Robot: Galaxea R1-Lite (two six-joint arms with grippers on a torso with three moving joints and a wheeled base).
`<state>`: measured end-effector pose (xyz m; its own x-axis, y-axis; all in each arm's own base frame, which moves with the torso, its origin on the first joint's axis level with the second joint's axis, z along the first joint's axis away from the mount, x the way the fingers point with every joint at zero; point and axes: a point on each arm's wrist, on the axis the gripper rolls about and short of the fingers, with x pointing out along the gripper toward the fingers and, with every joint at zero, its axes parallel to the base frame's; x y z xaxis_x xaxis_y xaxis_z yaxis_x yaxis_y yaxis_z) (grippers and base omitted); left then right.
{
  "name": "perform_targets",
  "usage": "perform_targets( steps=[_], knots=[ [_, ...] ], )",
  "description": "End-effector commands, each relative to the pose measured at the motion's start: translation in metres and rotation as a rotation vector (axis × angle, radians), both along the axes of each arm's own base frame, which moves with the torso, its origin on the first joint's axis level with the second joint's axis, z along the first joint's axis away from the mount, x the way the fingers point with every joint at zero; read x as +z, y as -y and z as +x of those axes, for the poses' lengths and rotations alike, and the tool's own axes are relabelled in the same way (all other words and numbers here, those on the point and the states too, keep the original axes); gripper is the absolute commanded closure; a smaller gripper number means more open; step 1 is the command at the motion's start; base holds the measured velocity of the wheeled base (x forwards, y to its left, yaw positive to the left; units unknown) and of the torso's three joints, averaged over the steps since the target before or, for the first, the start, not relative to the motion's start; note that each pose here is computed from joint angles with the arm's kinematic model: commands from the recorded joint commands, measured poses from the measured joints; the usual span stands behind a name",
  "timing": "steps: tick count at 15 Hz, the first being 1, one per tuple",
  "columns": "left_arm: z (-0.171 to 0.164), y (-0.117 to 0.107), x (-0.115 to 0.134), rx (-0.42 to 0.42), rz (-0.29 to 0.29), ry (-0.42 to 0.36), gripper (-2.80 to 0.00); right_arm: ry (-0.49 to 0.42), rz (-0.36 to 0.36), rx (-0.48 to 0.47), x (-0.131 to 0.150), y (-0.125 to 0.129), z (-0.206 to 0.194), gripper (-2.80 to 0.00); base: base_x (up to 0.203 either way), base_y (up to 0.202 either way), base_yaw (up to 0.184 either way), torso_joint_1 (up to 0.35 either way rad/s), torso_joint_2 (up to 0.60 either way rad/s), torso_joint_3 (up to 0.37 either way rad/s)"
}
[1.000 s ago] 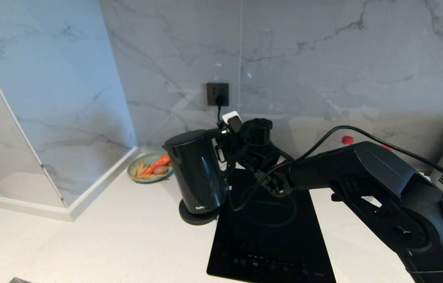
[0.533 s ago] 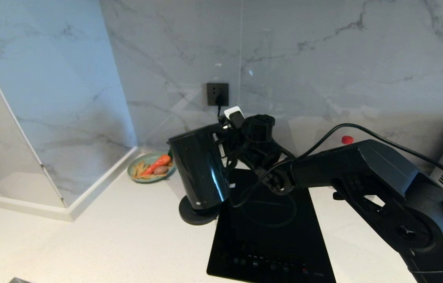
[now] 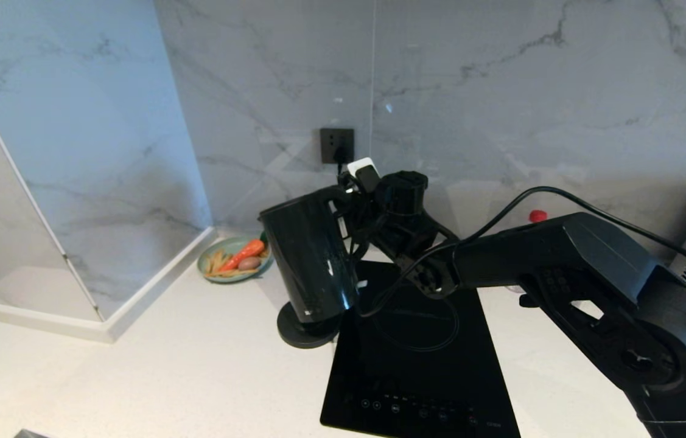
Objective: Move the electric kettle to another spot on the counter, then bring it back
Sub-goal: Place it by the sink
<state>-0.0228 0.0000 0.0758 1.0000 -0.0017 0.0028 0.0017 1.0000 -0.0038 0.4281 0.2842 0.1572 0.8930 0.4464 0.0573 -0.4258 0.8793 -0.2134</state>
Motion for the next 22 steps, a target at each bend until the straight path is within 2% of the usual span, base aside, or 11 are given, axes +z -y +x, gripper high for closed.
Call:
perform_targets(
  steps=[1, 5, 8, 16, 22],
  knots=[
    [0.000, 0.000, -0.001, 0.000, -0.001, -0.001, 0.00, 0.013, 0.007, -0.001, 0.006, 0.001, -0.002, 0.00, 0.000, 0.000, 0.000, 0.000, 0.00, 0.000],
    [0.000, 0.000, -0.001, 0.000, -0.001, -0.001, 0.00, 0.016, 0.010, 0.004, 0.004, 0.000, -0.004, 0.00, 0.000, 0.000, 0.000, 0.000, 0.00, 0.000],
    [0.000, 0.000, -0.001, 0.000, -0.001, -0.001, 0.00, 0.032, 0.019, 0.003, 0.015, 0.003, -0.009, 0.00, 0.000, 0.000, 0.000, 0.000, 0.00, 0.000],
    [0.000, 0.000, -0.001, 0.000, -0.001, -0.001, 0.00, 0.040, 0.018, 0.014, 0.025, 0.024, -0.042, 0.00, 0.000, 0.000, 0.000, 0.000, 0.00, 0.000],
    [0.000, 0.000, -0.001, 0.000, -0.001, -0.001, 0.00, 0.057, 0.031, 0.011, 0.028, 0.048, -0.071, 0.00, 0.000, 0.000, 0.000, 0.000, 0.00, 0.000]
  ],
)
